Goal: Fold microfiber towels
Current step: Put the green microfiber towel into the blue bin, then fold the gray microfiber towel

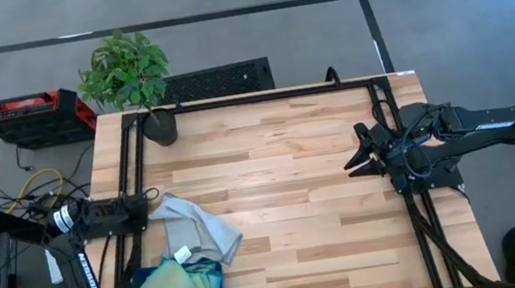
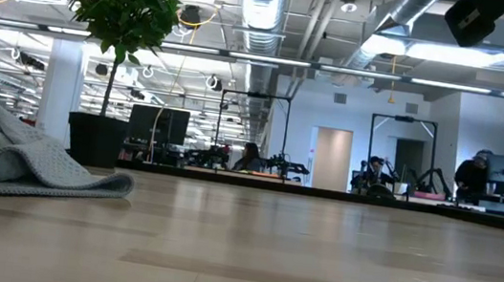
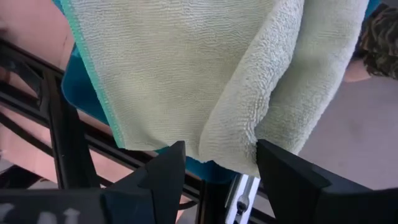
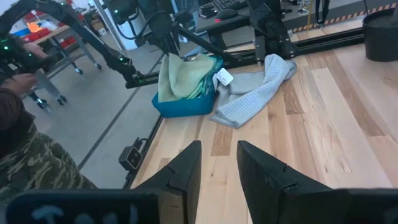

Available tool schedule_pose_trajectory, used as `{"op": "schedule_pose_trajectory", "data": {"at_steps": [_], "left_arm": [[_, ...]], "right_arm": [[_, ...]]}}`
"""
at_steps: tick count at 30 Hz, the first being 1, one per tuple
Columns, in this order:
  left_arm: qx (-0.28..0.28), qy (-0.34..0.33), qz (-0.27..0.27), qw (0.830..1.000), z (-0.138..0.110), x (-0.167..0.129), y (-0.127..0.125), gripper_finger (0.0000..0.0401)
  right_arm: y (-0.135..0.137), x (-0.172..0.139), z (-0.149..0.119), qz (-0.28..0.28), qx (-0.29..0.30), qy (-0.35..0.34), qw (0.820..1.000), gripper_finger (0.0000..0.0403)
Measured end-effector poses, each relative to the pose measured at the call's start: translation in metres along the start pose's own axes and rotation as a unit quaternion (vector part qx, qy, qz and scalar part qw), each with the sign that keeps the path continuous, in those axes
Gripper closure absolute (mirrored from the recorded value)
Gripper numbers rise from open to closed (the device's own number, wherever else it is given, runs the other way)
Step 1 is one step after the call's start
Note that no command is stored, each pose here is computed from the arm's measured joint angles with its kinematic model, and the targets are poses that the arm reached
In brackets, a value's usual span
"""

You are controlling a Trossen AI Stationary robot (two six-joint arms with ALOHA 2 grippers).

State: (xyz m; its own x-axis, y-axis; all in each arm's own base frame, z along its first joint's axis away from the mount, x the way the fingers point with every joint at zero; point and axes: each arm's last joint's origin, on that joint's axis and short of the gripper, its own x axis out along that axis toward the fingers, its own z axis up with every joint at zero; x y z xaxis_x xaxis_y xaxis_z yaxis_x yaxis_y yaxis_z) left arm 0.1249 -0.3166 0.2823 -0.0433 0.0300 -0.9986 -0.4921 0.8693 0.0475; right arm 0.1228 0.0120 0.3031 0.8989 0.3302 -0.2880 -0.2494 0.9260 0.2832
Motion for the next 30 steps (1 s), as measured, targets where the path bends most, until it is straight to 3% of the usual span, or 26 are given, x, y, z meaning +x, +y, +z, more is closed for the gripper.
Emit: {"op": "schedule_pose_trajectory", "data": {"at_steps": [8, 19, 23, 30], "left_arm": [[-0.01, -0.005, 0.004, 1.0, 0.0, 0.0, 0.001, 0.02], [-0.016, -0.002, 0.013, 1.0, 0.002, -0.001, 0.003, 0.0083], [-0.026, -0.001, 0.012, 1.0, 0.009, -0.01, 0.011, 0.0073], [-0.028, -0.02, -0.046, 0.998, 0.013, -0.038, 0.03, 0.0072]], "right_arm": [[0.0, 0.0, 0.0, 0.0, 0.0, 0.0, 1.0, 0.0275], [0.0, 0.0, 0.0, 0.0, 0.0, 0.0, 1.0, 0.0275], [0.0, 0.0, 0.0, 0.0, 0.0, 0.0, 1.0, 0.0275], [0.0, 0.0, 0.0, 0.0, 0.0, 0.0, 1.0, 0.0275]]}}
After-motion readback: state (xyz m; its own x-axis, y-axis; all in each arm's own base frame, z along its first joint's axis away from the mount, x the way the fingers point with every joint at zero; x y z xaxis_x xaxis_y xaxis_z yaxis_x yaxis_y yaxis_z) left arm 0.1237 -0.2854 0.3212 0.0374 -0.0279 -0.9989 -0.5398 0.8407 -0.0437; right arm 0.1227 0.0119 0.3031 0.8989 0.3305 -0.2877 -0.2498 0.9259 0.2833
